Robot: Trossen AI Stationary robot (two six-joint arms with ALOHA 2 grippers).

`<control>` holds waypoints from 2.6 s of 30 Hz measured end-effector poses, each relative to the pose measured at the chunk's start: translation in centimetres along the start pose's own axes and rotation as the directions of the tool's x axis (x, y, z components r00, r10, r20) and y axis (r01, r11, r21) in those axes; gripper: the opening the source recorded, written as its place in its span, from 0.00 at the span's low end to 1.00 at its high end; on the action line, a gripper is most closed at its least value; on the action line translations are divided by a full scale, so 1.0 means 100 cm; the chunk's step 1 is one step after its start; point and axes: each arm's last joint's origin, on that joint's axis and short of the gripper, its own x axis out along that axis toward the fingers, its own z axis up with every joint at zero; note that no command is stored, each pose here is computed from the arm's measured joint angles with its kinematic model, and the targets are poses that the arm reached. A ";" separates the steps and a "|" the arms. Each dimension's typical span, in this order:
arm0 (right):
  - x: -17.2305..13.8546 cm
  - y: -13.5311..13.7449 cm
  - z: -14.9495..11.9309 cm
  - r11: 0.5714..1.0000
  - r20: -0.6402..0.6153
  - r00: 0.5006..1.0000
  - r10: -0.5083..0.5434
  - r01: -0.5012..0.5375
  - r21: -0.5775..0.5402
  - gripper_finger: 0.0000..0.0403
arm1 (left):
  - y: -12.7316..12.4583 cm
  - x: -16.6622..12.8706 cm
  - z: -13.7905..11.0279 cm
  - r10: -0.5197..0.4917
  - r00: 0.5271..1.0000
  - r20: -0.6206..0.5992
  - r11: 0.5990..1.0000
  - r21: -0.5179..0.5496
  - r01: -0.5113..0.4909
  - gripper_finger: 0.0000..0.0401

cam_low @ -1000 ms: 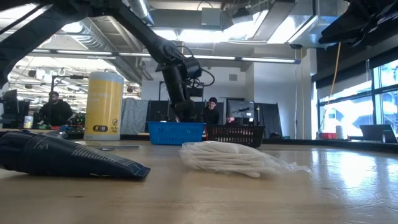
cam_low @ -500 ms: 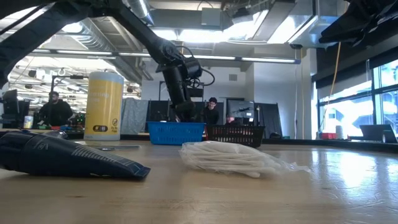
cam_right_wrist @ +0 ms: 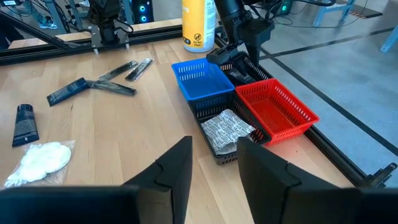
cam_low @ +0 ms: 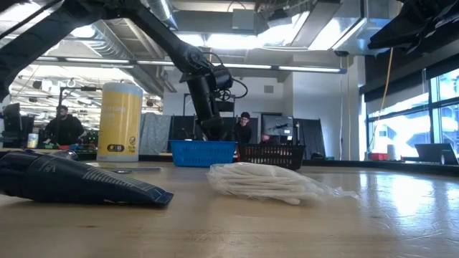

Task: Pick & Place Travel size toiletries
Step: Put the top shave cream into the top black bin

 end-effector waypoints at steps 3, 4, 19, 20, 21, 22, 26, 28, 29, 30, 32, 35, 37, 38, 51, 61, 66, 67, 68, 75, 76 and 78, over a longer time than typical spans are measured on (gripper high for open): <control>0.000 0.000 0.000 1.000 0.000 1.000 0.000 0.000 0.000 0.30 | 0.001 -0.010 -0.001 0.008 1.000 -0.016 1.000 0.025 -0.007 0.50; 0.000 0.000 0.000 1.000 0.000 1.000 0.001 -0.001 0.000 0.30 | 0.001 -0.014 0.000 0.012 1.000 -0.018 0.999 0.031 -0.012 0.50; 0.000 0.000 0.000 1.000 0.000 1.000 0.000 0.000 0.000 0.24 | -0.032 -0.102 0.009 -0.135 0.990 0.042 0.988 0.074 0.132 0.48; 0.000 0.000 0.000 1.000 0.000 1.000 0.000 0.000 0.000 0.23 | -0.038 -0.108 0.009 -0.149 0.988 0.033 0.985 0.089 0.145 0.48; 0.000 0.000 0.000 1.000 -0.001 1.000 0.000 0.000 0.000 0.23 | -0.044 -0.113 0.009 -0.160 0.987 0.022 0.982 0.105 0.157 0.48; 0.000 0.000 0.000 1.000 -0.001 1.000 0.000 0.000 0.000 0.23 | -0.051 -0.119 0.009 -0.171 0.985 0.014 0.979 0.116 0.169 0.48; 0.000 0.000 0.000 1.000 -0.001 1.000 0.000 0.000 0.000 0.22 | -0.080 -0.138 0.009 -0.218 0.975 -0.032 0.967 0.131 0.220 0.47; 0.000 0.000 0.000 1.000 0.000 1.000 0.000 0.000 0.000 0.22 | -0.096 -0.148 0.008 -0.241 0.969 -0.063 0.956 0.156 0.248 0.47; 0.000 0.000 0.000 1.000 -0.001 1.000 0.000 0.000 0.000 0.21 | -0.105 -0.153 0.007 -0.251 0.965 -0.078 0.950 0.168 0.261 0.47; 0.000 0.000 0.000 1.000 -0.001 1.000 0.000 0.000 0.000 0.21 | -0.113 -0.157 0.007 -0.260 0.962 -0.087 0.945 0.179 0.272 0.47; 0.000 0.000 0.000 1.000 0.000 1.000 0.000 0.000 0.000 0.22 | -0.131 -0.165 0.006 -0.278 0.954 -0.114 0.932 0.207 0.296 0.47; 0.000 0.000 0.000 1.000 0.000 1.000 0.000 0.000 0.000 0.23 | -0.157 -0.175 0.005 -0.298 0.944 -0.140 0.914 0.244 0.325 0.47; 0.000 0.000 0.000 1.000 0.000 1.000 0.000 0.000 0.000 0.24 | -0.174 -0.181 0.003 -0.309 0.937 -0.160 0.901 0.266 0.342 0.47; 0.000 0.000 0.000 1.000 0.000 1.000 0.000 0.000 0.000 0.24 | -0.183 -0.184 0.002 -0.314 0.934 -0.169 0.893 0.282 0.351 0.47; 0.000 0.000 0.000 1.000 0.000 1.000 0.000 0.000 0.000 0.32 | -0.272 -0.224 -0.027 -0.329 0.892 -0.311 0.709 0.543 0.451 0.47; 0.000 0.000 0.000 1.000 0.000 1.000 0.000 0.000 0.000 0.37 | -0.316 -0.235 -0.054 -0.294 0.888 -0.354 0.601 0.654 0.460 0.47; 0.000 0.000 0.000 1.000 0.000 1.000 0.000 0.000 0.000 0.38 | -0.331 -0.226 -0.075 -0.232 0.882 -0.409 0.544 0.698 0.466 0.47; 0.000 0.000 0.000 1.000 0.000 1.000 0.000 0.000 0.000 0.39 | -0.334 -0.224 -0.080 -0.222 0.880 -0.421 0.534 0.702 0.471 0.47; 0.000 0.000 0.000 1.000 -0.001 1.000 0.000 0.000 0.000 0.39 | -0.336 -0.222 -0.084 -0.210 0.877 -0.431 0.524 0.708 0.474 0.47; 0.000 0.000 0.000 1.000 0.000 1.000 0.000 0.000 0.000 0.41 | -0.344 -0.203 -0.108 -0.128 0.874 -0.469 0.378 0.791 0.480 0.47; 0.000 0.000 0.000 1.000 0.000 1.000 0.000 0.000 0.000 0.42 | -0.345 -0.200 -0.110 -0.127 0.875 -0.467 0.359 0.801 0.479 0.47; 0.000 0.000 0.000 1.000 -0.001 1.000 0.000 0.000 0.000 0.42 | -0.347 -0.193 -0.114 -0.131 0.878 -0.460 0.324 0.817 0.476 0.47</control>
